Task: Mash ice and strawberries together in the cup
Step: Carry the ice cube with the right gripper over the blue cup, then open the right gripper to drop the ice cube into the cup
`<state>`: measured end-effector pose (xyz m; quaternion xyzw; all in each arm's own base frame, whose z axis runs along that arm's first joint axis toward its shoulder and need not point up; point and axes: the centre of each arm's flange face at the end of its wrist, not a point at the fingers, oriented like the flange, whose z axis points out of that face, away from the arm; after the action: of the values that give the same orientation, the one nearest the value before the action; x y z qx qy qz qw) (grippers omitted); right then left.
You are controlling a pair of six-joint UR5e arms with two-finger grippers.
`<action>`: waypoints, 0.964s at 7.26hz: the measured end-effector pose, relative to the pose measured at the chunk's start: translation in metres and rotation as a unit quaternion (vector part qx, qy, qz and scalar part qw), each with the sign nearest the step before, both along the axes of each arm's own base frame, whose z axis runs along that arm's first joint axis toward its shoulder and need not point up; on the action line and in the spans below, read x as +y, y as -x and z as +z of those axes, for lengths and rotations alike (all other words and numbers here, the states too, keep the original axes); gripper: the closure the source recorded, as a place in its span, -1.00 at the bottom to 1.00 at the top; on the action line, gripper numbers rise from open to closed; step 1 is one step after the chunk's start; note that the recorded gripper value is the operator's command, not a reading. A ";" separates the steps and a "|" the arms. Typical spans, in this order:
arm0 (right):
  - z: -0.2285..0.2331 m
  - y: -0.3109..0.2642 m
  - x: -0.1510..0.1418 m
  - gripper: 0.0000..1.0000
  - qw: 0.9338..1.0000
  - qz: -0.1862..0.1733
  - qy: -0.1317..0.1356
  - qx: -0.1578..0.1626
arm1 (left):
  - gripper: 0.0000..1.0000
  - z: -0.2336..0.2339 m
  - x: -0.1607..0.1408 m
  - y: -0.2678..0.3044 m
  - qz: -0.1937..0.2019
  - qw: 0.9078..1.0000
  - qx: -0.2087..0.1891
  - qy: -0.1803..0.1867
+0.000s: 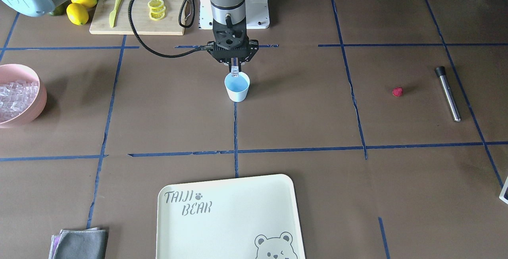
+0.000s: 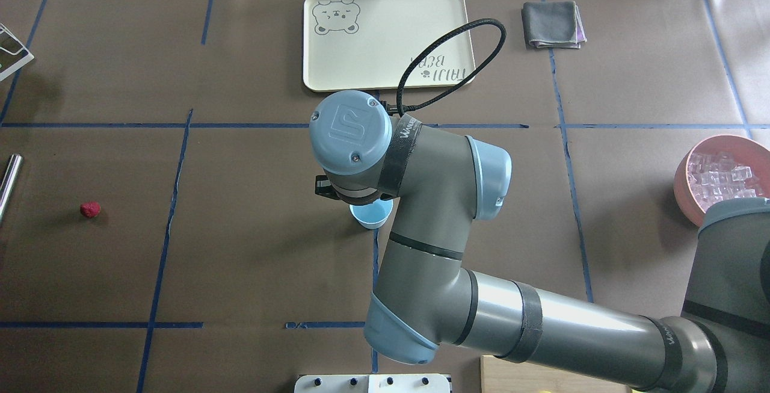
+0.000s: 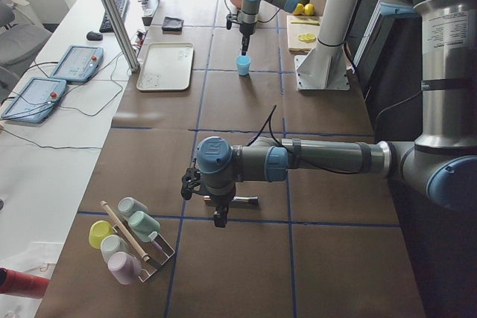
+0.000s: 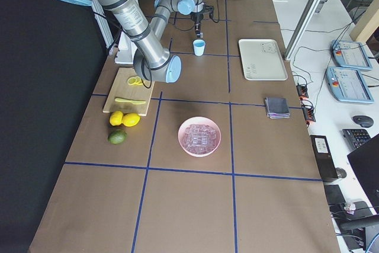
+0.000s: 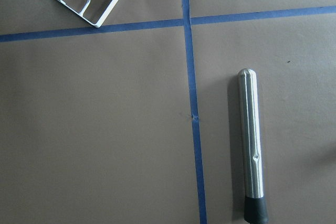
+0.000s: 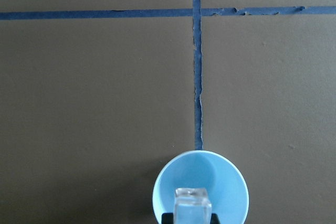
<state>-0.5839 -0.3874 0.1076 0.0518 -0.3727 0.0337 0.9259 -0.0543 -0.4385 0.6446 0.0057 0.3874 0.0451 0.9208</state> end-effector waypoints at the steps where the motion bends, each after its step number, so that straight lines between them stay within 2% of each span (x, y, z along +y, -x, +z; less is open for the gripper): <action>1: 0.007 0.006 0.002 0.89 1.000 -0.002 0.002 0.008 | -1.00 0.000 0.000 0.000 0.000 1.000 0.000 0.000; 2: 0.014 0.008 0.004 -0.65 1.000 -0.004 0.003 0.014 | -1.00 0.000 0.000 0.000 0.000 1.000 0.000 0.000; 3: 0.019 0.008 0.004 -0.98 1.000 -0.004 0.003 0.017 | -1.00 0.000 0.000 0.000 0.000 1.000 0.000 0.000; 7: 0.019 0.003 0.008 -0.99 1.000 -0.007 0.000 0.012 | -1.00 0.000 0.000 0.000 0.000 1.000 0.000 -0.001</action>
<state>-0.5866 -0.3793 0.1261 0.0500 -0.3617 0.0269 0.9306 -0.0543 -0.4386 0.6441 0.0065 0.3874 0.0455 0.9207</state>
